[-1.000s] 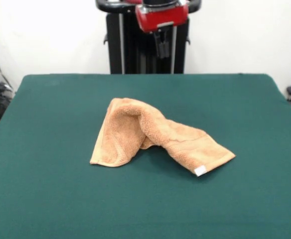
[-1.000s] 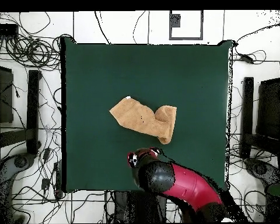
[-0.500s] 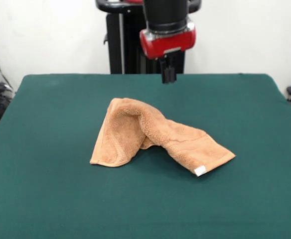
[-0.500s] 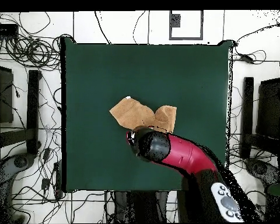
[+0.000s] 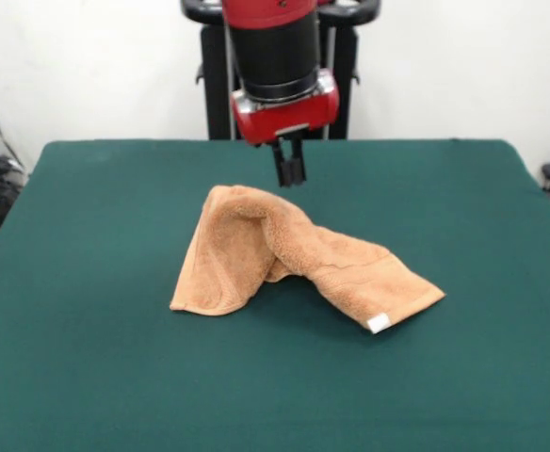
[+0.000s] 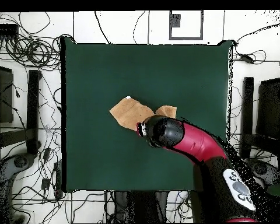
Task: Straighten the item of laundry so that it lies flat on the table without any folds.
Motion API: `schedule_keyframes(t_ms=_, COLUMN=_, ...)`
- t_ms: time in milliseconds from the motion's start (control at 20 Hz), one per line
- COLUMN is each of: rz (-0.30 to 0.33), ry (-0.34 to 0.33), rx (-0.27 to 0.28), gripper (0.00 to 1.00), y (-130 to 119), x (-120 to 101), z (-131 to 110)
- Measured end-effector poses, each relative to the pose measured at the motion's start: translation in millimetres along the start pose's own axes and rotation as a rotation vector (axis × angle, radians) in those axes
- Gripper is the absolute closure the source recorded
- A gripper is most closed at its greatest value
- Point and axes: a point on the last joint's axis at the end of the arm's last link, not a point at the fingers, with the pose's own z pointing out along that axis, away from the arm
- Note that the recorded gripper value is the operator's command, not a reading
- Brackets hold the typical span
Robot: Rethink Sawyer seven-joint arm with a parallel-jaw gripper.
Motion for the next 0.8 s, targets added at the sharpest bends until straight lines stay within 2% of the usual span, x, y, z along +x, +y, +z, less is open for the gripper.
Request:
schedule_keyframes(t_ms=300, rz=0.026, ry=0.018, rx=-0.022, gripper=1.00, y=-15.0, x=3.1, z=-4.8)
schedule_keyframes(t_ms=600, rz=0.020, ry=0.017, rx=-0.022, gripper=1.00, y=-12.7, x=0.8, z=-4.8)
schedule_keyframes(t_ms=800, rz=0.012, ry=0.004, rx=-0.014, gripper=1.00, y=-13.4, x=-8.6, z=-5.7)
